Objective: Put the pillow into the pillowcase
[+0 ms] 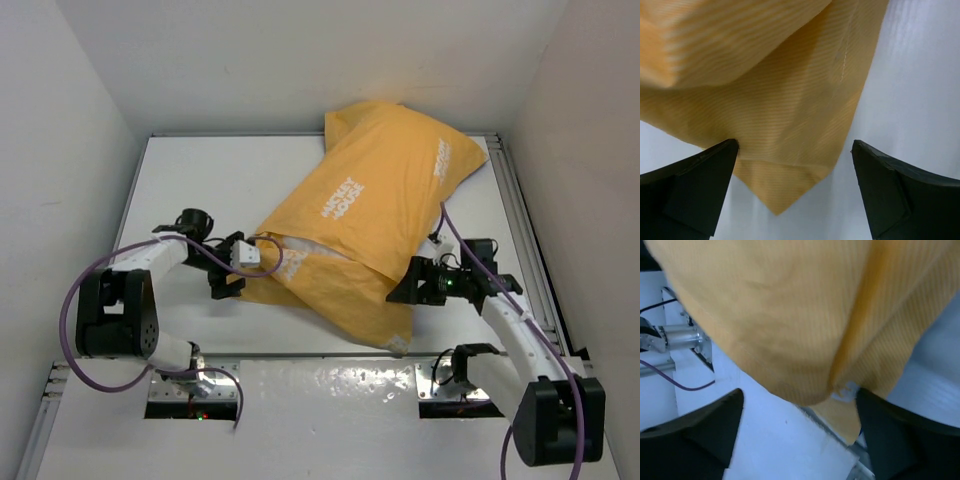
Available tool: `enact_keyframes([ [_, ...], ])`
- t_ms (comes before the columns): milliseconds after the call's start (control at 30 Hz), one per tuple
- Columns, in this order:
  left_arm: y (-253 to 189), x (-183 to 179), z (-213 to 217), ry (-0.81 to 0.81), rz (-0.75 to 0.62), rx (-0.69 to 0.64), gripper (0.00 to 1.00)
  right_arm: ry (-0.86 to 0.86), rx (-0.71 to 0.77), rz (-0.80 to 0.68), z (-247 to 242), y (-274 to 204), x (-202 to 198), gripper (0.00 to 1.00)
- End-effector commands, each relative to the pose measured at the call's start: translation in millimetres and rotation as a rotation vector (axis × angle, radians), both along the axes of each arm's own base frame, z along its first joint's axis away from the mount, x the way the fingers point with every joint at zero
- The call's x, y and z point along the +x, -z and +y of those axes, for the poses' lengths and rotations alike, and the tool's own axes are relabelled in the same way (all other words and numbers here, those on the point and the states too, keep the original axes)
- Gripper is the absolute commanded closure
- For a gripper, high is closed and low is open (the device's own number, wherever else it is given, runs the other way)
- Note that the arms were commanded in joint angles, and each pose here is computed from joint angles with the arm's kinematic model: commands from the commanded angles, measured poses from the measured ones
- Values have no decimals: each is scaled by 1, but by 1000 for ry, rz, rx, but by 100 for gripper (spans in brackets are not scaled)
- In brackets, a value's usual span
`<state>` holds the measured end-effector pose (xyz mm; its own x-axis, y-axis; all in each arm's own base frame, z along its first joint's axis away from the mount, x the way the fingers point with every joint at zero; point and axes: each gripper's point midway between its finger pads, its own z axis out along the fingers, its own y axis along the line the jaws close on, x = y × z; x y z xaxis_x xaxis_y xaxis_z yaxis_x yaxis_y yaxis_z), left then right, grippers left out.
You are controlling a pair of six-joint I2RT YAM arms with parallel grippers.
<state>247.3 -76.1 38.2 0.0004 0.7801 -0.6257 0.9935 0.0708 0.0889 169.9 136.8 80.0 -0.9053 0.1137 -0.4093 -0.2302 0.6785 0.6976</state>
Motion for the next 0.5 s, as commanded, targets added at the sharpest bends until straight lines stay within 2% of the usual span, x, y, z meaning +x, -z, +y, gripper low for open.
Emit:
enact_keyframes([
  [0,3,35,0,-56,-159,56,1,-2,-102,105,-9,18,-17,3],
  [33,6,38,1,-72,-168,82,0,6,-128,176,-11,24,-23,1],
  [200,24,46,-5,-126,-215,151,0,43,-315,317,-27,41,-31,1],
  [267,30,52,3,-208,-248,196,0,48,-341,369,-27,48,-36,1],
  [300,33,53,5,-230,-258,209,0,89,-306,335,-20,48,-23,1],
  [333,36,52,6,-241,-258,211,0,84,-282,345,-12,60,-31,1],
  [400,39,52,8,-254,-277,229,3,145,-159,183,10,56,-1,4],
  [433,40,52,8,-254,-280,231,9,172,-136,167,10,66,-7,9],
  [467,39,53,9,-263,-284,228,19,202,-101,133,14,64,1,19],
])
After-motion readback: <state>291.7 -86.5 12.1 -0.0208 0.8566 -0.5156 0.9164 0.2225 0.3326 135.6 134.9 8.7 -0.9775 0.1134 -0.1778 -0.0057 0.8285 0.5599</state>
